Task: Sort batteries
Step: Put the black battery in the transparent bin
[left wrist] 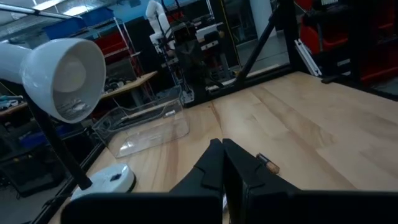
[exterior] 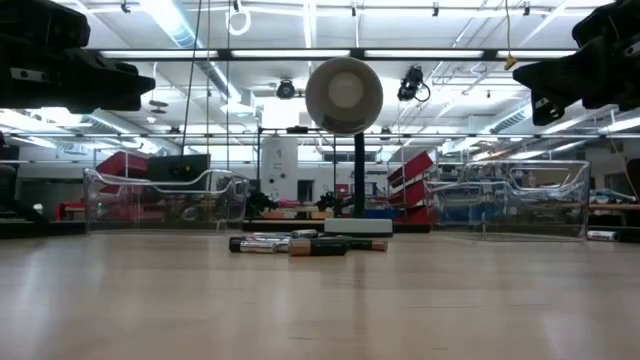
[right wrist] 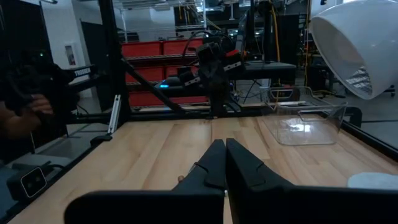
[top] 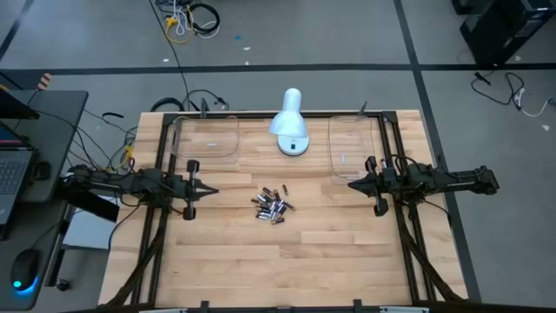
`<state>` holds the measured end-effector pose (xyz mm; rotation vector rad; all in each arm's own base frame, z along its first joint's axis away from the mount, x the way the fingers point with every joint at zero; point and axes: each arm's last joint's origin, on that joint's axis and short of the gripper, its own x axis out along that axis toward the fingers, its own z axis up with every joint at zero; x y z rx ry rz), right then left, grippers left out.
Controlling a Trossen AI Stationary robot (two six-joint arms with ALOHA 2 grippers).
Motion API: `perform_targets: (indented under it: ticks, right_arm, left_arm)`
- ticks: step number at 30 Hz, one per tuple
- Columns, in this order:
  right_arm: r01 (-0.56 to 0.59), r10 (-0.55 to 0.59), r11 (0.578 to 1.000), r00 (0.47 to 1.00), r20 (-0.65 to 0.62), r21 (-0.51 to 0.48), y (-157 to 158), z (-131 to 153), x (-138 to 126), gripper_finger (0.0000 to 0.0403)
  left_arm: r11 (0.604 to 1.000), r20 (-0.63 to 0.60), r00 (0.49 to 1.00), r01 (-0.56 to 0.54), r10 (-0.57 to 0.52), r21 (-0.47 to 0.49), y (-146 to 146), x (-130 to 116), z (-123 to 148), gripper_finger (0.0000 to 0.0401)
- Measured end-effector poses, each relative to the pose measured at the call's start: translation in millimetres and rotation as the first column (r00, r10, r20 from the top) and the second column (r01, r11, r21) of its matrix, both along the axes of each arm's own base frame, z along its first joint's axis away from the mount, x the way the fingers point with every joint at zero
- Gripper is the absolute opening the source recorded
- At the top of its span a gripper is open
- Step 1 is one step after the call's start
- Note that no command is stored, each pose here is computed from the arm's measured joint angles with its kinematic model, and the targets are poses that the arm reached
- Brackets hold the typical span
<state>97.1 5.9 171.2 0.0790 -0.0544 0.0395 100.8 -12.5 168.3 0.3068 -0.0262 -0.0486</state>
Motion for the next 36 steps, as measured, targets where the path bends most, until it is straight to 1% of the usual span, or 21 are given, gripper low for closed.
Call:
perform_targets:
  ticks: [2, 4, 6, 9, 10, 12, 15, 19, 22, 29, 31, 34, 36]
  right_arm:
    - [0.000, 0.000, 1.000, 1.000, 0.000, 0.000, 0.0, 0.0, 0.0, 0.0001]
    - [0.000, 0.000, 1.000, 1.000, 0.000, 0.000, 0.0, 0.0, 0.0, 0.0001]
    - [0.000, 0.000, 1.000, 1.000, 0.000, 0.000, 0.0, 0.0, 0.0, 0.0001]
    - [0.000, 0.000, 1.000, 1.000, 0.000, 0.000, 0.0, 0.0, 0.0, 0.0001]
    - [-0.001, 0.001, 1.000, 1.000, 0.000, 0.000, 0.0, 0.0, 0.0, 0.0001]
    - [0.000, 0.000, 1.000, 1.000, 0.000, -0.001, 0.0, 0.0, 0.0, 0.0001]
    - [0.000, 0.000, 1.000, 1.000, 0.011, -0.005, 0.0, 1.0, -0.1, 0.0001]
    - [0.000, 0.000, 1.000, 0.998, 0.070, -0.001, 0.0, 6.8, -0.6, 0.0001]
    - [0.000, 0.000, 1.000, 0.991, 0.134, 0.005, -0.1, 13.0, -1.6, 0.0001]
    - [-0.008, -0.002, 0.999, 0.965, 0.262, 0.034, -0.3, 25.3, -4.8, 0.0001]
    - [-0.004, -0.007, 0.999, 0.955, 0.296, 0.039, -0.6, 28.5, -6.0, 0.0001]
    - [0.006, -0.017, 0.999, 0.951, 0.309, 0.036, -0.8, 29.8, -6.4, 0.0001]
    - [0.007, -0.018, 0.999, 0.951, 0.308, 0.036, -0.9, 29.7, -6.4, 0.0001]
  left_arm:
    - [1.000, 0.020, 1.000, 0.000, 0.000, -0.003, 0.0, 0.0, 2.0, 0.0002]
    - [1.000, 0.066, 0.998, 0.004, -0.003, -0.019, 0.0, -0.3, 6.4, 0.0002]
    - [0.994, 0.095, 0.995, 0.040, -0.031, -0.098, -0.8, -0.7, 9.7, 0.0002]
    - [0.959, 0.137, 0.988, 0.105, -0.070, -0.265, -1.7, -1.5, 14.5, 0.0002]
    - [0.947, 0.154, 0.986, 0.115, -0.071, -0.300, -1.6, -1.8, 16.3, 0.0002]
    - [0.934, 0.178, 0.981, 0.129, -0.072, -0.334, -1.5, -2.3, 18.8, 0.0002]
    - [0.929, 0.210, 0.975, 0.141, -0.071, -0.341, -1.4, -3.0, 21.8, 0.0002]
    - [0.928, 0.238, 0.969, 0.151, -0.070, -0.342, -1.3, -3.7, 24.6, 0.0002]
    - [0.918, 0.245, 0.967, 0.159, -0.070, -0.364, -1.3, -4.0, 25.4, 0.0002]
    - [0.916, 0.249, 0.966, 0.161, -0.070, -0.368, -1.2, -4.1, 25.8, 0.0002]
    - [0.908, 0.248, 0.966, 0.170, -0.077, -0.383, -1.4, -4.1, 25.7, 0.0002]
    - [0.902, 0.248, 0.965, 0.185, -0.091, -0.389, -1.8, -4.1, 25.7, 0.0002]
    - [0.903, 0.251, 0.965, 0.177, -0.080, -0.391, -1.5, -4.1, 26.0, 0.0002]
